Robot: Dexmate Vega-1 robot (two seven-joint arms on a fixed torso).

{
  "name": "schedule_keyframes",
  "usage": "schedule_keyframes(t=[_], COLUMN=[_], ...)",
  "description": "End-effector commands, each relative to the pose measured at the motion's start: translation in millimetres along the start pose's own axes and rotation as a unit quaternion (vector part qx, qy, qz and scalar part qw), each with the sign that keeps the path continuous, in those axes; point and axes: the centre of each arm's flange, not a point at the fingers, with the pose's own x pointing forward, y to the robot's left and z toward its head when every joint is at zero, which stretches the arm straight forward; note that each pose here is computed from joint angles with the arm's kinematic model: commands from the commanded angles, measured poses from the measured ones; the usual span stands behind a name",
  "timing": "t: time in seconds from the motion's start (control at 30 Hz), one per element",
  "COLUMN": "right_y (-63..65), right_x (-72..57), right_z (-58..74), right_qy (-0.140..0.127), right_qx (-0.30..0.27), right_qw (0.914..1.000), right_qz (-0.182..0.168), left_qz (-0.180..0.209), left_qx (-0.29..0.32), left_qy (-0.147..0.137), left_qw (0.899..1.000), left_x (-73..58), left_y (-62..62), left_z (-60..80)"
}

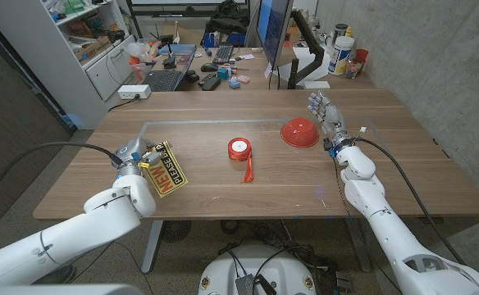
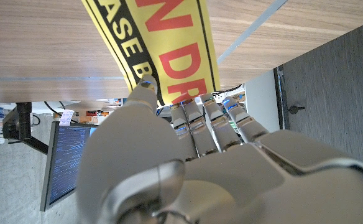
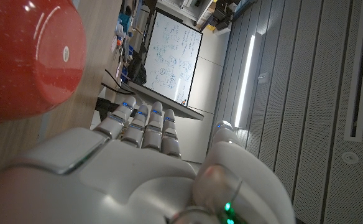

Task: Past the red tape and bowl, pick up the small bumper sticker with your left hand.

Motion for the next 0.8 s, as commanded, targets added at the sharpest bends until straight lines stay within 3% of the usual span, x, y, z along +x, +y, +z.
schedule_keyframes(t=[0.03,0.8], right_y=[-2.2,-2.9], right_x=[-1.6,-4.9], right_z=[1.8,1.5], right_qy=[-0.003,-0.003], right_qx=[0.001,0.003], right_qw=[1.0,1.0], right_qz=[-0.002,0.0], left_qz=[0.008,0.014], left_qx=[-0.003,-0.016], left_qy=[-0.012,-0.027], left_qw=[1.0,0.999], left_x=[0.6,-6.6], left_y=[11.5,30.9], left_z=[7.1,17.2])
